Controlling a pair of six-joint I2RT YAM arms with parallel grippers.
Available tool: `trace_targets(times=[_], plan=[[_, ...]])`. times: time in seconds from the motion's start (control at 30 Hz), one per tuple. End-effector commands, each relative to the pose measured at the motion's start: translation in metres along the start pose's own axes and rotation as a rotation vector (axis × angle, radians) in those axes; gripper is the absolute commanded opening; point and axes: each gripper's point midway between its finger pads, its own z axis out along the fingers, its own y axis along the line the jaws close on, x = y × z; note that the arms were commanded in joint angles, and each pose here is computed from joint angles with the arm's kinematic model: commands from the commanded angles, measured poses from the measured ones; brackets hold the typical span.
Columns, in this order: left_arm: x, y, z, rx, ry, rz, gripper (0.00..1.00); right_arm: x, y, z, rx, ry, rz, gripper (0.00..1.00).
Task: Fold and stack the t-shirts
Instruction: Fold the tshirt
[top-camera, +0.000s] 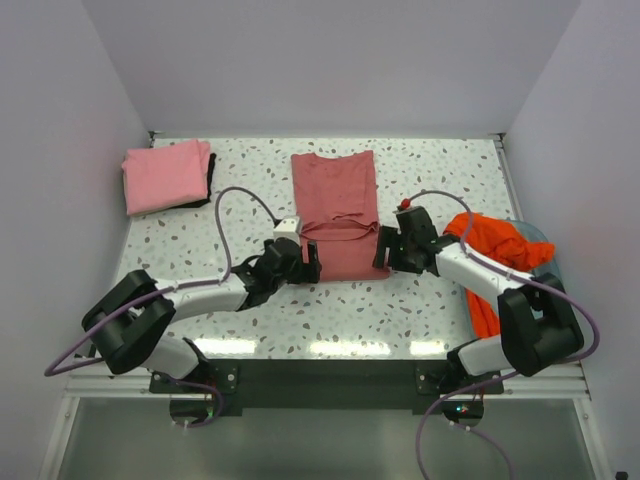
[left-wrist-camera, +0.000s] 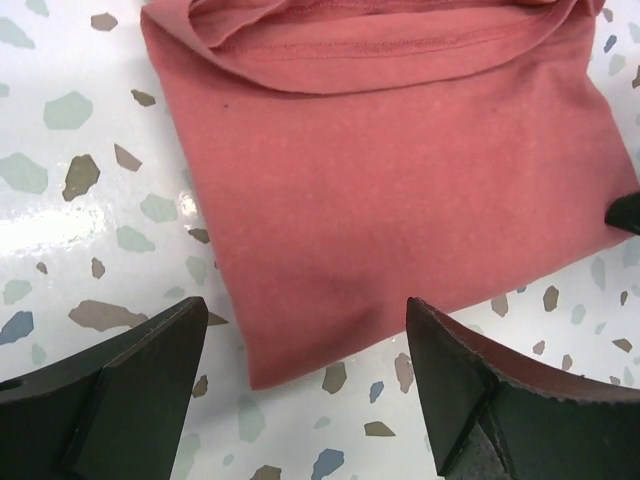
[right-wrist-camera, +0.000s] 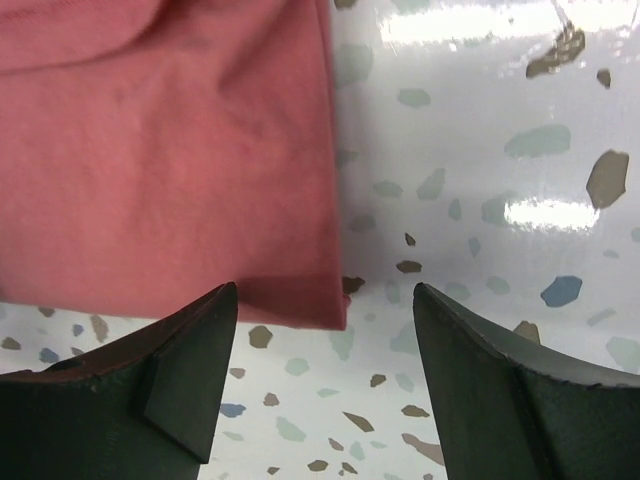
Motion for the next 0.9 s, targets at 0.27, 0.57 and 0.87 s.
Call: trace_targets(times=[0.27, 0.57, 0.87], plan=[[0.022, 0.019, 0.002, -0.058, 0.023, -0.042, 0.81, 0.014, 0.000, 0.007, -0.038, -0.008, 0.024, 0.63], [0.039, 0.020, 0.008, -0.047, 0.062, -0.044, 0.60, 0.034, -0.005, 0.024, -0.033, 0.052, 0.016, 0.37], [0.047, 0.020, 0.000, -0.023, 0.087, -0.029, 0.00, 0.048, -0.004, 0.010, -0.034, 0.085, -0.018, 0.03]])
